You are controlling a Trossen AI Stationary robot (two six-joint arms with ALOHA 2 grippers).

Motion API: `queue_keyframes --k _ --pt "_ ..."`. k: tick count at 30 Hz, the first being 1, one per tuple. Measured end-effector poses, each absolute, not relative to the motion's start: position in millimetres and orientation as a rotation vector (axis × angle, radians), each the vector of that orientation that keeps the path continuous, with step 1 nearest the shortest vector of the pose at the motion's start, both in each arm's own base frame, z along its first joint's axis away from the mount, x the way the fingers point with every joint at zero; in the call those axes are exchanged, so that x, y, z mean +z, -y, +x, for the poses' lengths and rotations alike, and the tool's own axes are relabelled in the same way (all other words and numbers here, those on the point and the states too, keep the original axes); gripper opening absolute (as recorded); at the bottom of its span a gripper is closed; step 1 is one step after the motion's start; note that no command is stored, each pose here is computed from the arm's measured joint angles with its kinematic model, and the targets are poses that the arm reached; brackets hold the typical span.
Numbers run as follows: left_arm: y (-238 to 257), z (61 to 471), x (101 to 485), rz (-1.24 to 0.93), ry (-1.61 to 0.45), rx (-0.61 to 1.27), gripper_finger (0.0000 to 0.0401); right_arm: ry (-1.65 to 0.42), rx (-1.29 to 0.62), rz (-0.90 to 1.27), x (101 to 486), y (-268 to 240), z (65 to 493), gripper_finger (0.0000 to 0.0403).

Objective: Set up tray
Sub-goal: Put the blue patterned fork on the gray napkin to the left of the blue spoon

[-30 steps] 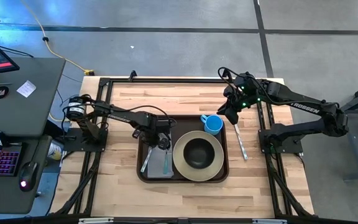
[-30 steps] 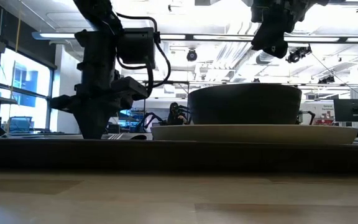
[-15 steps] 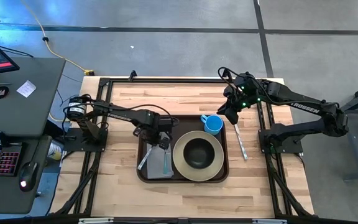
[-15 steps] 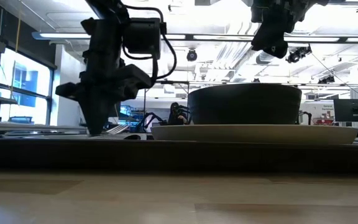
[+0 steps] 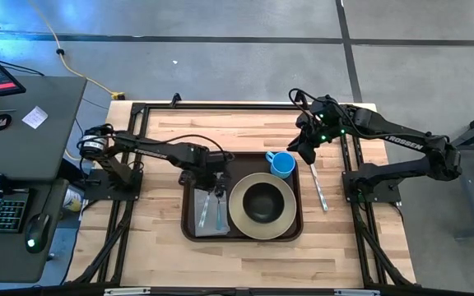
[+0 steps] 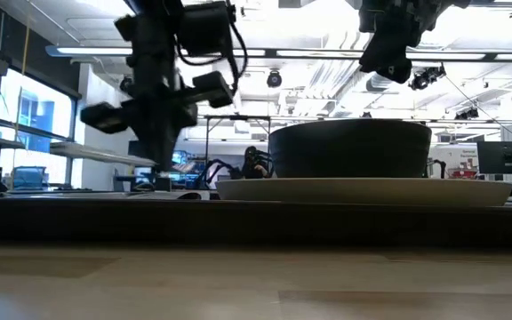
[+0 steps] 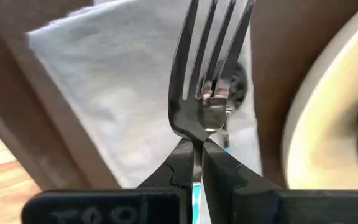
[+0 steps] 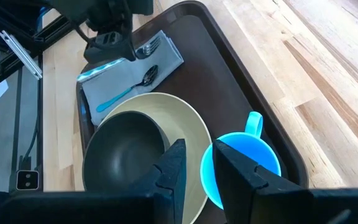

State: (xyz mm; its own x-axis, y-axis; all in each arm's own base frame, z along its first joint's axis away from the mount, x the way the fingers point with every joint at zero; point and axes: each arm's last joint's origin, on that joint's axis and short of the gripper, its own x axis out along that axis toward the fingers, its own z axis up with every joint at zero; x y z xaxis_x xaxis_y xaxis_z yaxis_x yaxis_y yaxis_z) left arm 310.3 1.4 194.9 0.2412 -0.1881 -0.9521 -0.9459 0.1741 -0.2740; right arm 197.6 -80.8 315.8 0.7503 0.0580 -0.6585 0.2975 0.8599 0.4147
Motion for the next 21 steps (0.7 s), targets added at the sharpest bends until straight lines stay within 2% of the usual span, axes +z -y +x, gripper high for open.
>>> queue_keyframes --k 5,14,21 --pt "13 308 193 -1.29 -1.189 0.873 0.0053 -0.72 -0.124 0.532 316 80 197 0.0071" --pt "32 313 192 -1.351 -0.992 1.027 0.0051 -0.755 -0.095 0.514 313 79 195 0.0071" --pt "31 308 190 -1.341 -1.002 1.096 0.0055 -0.773 -0.081 0.522 312 78 194 0.0071"
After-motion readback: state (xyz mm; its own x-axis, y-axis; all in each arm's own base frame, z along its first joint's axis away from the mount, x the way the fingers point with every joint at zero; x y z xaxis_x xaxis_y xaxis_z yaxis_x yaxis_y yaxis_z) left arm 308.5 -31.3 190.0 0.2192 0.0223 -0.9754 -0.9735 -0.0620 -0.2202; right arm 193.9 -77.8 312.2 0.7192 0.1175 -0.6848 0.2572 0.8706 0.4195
